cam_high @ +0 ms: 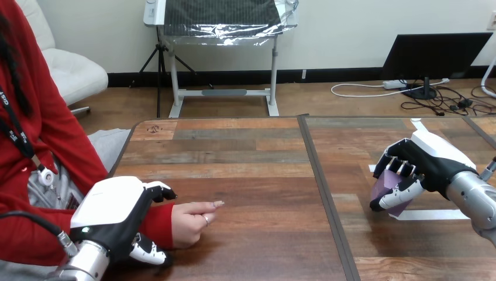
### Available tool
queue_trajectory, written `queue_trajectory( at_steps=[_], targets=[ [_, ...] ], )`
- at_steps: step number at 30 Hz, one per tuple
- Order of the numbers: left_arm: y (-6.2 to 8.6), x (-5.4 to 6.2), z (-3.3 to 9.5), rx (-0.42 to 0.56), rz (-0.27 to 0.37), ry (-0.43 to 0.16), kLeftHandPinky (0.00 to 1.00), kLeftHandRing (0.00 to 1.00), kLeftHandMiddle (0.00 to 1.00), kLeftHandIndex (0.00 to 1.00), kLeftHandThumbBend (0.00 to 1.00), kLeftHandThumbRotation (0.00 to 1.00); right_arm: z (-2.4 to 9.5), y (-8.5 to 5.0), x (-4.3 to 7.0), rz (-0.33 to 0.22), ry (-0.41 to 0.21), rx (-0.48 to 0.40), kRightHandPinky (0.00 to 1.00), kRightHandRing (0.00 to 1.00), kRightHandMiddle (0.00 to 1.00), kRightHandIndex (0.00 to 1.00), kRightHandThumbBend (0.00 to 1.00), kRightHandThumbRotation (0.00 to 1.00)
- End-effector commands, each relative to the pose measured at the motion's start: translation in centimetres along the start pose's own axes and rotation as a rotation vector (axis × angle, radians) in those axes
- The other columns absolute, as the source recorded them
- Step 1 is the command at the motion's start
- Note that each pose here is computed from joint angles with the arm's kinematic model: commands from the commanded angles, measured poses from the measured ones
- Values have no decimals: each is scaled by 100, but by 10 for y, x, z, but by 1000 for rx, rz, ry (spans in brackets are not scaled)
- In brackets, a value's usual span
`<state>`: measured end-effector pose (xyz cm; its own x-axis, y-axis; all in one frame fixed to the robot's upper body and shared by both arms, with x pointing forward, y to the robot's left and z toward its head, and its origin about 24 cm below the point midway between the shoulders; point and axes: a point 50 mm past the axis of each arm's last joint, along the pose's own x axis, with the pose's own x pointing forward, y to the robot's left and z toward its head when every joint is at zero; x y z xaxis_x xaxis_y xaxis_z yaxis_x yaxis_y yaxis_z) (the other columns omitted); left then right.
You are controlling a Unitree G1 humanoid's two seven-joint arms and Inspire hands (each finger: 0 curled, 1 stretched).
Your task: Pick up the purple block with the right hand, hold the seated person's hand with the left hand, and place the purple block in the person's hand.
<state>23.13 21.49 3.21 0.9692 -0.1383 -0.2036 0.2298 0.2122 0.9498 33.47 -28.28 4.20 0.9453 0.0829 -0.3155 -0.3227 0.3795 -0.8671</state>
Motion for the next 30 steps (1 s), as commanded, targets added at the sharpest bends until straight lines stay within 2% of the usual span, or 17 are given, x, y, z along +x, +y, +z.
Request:
queue_trajectory(
  at_steps=[1,10,25,30],
  targets=[
    [18,15,1,51,44,-15,69,74,75,74,100,0,33,-37,14,-115,-100,14,42,45,51,51,79,0],
    [19,20,-1,72,35,6,68,73,74,73,98,0,33,-38,14,-117,-106,2,46,46,51,51,80,0],
    [19,24,-3,65,9,37,68,73,74,72,95,0,34,-38,14,-118,-108,14,42,44,51,50,80,0],
    [19,26,-4,60,-10,44,66,72,74,72,93,0,34,-38,15,-117,-103,4,44,45,51,51,80,0]
  ],
)
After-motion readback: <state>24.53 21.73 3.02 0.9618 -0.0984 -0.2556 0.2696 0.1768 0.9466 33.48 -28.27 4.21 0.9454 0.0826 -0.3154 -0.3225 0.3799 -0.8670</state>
